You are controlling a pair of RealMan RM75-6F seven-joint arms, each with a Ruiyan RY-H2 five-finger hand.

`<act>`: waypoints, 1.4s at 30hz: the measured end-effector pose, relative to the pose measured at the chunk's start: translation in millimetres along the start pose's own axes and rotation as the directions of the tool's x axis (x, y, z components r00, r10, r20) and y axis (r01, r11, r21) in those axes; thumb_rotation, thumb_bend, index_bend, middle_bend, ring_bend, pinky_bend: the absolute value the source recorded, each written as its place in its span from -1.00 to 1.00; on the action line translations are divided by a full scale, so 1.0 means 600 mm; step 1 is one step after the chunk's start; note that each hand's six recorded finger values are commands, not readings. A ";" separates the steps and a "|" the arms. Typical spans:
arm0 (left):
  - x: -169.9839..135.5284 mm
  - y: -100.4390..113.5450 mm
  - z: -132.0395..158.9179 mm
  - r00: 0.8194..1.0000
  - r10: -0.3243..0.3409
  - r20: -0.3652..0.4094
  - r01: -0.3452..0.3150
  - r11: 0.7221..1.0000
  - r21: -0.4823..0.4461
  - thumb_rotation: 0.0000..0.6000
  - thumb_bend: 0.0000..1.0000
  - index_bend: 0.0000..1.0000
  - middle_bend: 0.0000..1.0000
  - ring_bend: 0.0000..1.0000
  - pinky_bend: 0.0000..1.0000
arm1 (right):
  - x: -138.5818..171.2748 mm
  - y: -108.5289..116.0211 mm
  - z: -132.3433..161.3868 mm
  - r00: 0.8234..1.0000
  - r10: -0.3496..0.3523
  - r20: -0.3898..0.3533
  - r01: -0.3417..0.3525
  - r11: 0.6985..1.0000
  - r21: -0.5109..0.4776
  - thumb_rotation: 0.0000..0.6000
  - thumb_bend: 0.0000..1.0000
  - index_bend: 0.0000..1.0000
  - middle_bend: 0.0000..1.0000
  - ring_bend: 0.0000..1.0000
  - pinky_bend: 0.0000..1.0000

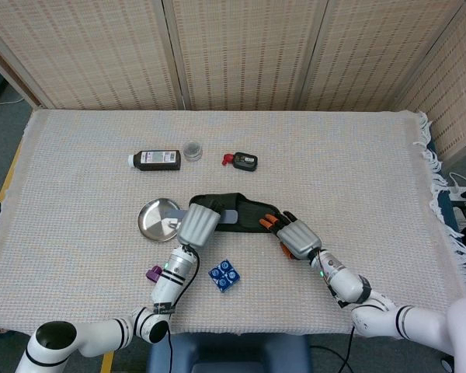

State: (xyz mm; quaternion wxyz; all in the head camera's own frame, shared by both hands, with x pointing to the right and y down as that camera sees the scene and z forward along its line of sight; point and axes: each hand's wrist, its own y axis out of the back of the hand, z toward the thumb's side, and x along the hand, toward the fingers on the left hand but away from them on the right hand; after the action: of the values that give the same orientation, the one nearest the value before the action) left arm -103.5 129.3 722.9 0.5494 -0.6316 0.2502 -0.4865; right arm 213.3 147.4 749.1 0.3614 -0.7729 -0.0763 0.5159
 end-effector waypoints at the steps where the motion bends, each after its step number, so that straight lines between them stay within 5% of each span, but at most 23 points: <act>1: 0.003 -0.003 -0.005 1.000 0.000 -0.007 0.000 1.000 0.012 1.00 -0.23 0.02 0.11 0.79 1.00 | 0.000 0.001 -0.001 1.000 -0.001 0.001 0.001 1.000 0.001 1.00 0.37 -1.00 -1.00 -1.00 -1.00; 18: 0.014 -0.014 -0.045 0.997 -0.010 -0.071 0.012 0.999 0.030 1.00 -0.23 0.04 0.13 0.79 1.00 | 0.004 0.009 -0.004 1.000 -0.018 0.006 0.018 1.000 -0.011 1.00 0.38 -1.00 -1.00 -1.00 -1.00; 21: 0.004 -0.007 -0.035 0.999 -0.011 -0.049 0.010 1.000 -0.007 1.00 -0.23 0.04 0.13 0.79 1.00 | 0.009 0.016 -0.004 1.000 -0.029 0.002 0.029 0.999 -0.026 1.00 0.20 -1.00 -1.00 -1.00 -1.00; 23: -0.006 0.001 -0.029 0.999 -0.011 -0.032 0.009 0.999 -0.036 1.00 -0.22 0.04 0.13 0.79 1.00 | 0.015 0.025 -0.006 0.999 -0.041 0.000 0.041 0.999 -0.033 1.00 -0.14 -1.00 -1.00 -1.00 -1.00; 26: -0.023 0.012 -0.031 1.000 -0.012 -0.021 0.010 0.997 -0.081 1.00 -0.22 0.03 0.12 0.79 1.00 | 0.027 0.043 -0.011 0.997 -0.076 -0.002 0.076 0.997 -0.029 1.00 -0.36 -1.00 -1.00 -1.00 -1.00; 31: -0.049 0.016 -0.077 0.999 -0.015 -0.029 0.013 0.998 -0.061 1.00 -0.23 0.01 0.11 0.79 1.00 | 0.053 0.080 -0.022 0.992 -0.129 -0.001 0.129 0.990 -0.056 1.00 -0.40 -1.00 -1.00 -1.00 -1.00; 42: -0.067 -0.052 -0.151 0.988 -0.128 -0.084 0.129 0.992 0.011 1.00 -0.22 -0.02 0.05 0.76 1.00 | 0.115 0.160 -0.010 0.977 -0.211 -0.034 0.199 0.956 -0.217 1.00 -0.40 -1.00 -1.00 -1.00 -1.00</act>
State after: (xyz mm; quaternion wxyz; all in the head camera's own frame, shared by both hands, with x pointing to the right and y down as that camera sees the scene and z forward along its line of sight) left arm -207.1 131.1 731.3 0.5111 -0.6211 0.2274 -0.5488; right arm 225.4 108.4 637.6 0.3305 -0.8093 -0.2003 0.4424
